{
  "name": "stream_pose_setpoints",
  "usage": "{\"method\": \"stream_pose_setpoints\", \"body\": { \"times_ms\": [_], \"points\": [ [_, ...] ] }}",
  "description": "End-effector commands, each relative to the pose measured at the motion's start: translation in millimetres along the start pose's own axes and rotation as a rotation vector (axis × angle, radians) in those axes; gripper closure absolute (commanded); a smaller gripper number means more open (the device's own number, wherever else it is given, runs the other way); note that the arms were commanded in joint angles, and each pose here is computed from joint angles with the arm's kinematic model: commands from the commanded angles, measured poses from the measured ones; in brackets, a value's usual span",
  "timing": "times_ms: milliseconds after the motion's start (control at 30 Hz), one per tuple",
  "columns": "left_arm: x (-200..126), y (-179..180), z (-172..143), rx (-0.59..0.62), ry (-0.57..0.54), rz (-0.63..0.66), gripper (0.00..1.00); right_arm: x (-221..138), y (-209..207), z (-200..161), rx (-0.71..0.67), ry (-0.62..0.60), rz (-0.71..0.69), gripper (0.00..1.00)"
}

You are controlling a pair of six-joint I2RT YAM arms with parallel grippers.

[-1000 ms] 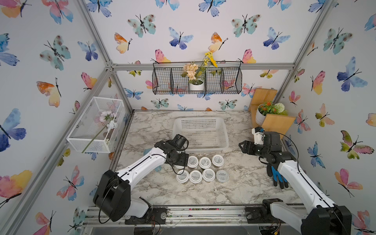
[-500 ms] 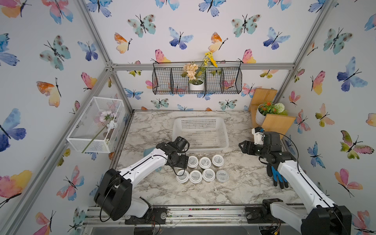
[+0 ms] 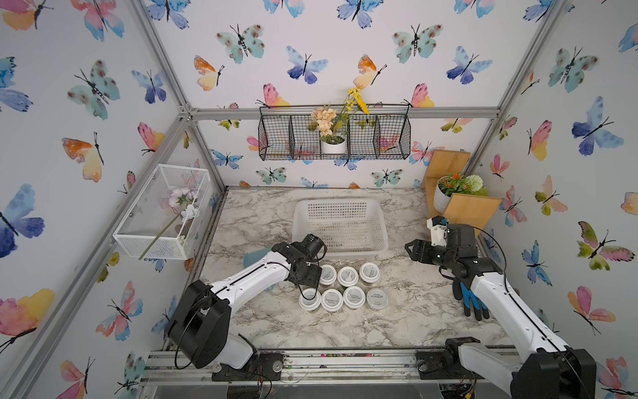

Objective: Put the yogurt in the basket
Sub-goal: Pick up the yogurt from the center of the board.

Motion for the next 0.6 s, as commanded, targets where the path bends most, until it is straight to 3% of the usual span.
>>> {"method": "stream_pose_setpoints", "body": {
  "times_ms": [0, 567],
  "points": [
    [-4.9, -0.5, 6.5, 0.001, -0.033, 0.049, 0.16, 3.7, -2.4, -3.7, 0.006, 0.007, 0.002, 0.26],
    [-2.6, -9.1, 10.3, 0.029, -0.033, 0.06, 0.18, 4.4, -1.8, -4.0, 0.006, 0.01, 0.013, 0.27]
  ]
}}
Point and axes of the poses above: each gripper's point midway between its finger pads, its own x axis out along the fingers, its own y axis along the line the jaws close on, z = x × y, the point moved 10 cm from there along -x, back along the fingers, and after that the axes turned 11 degrees about -x, right-handed, at the moved point
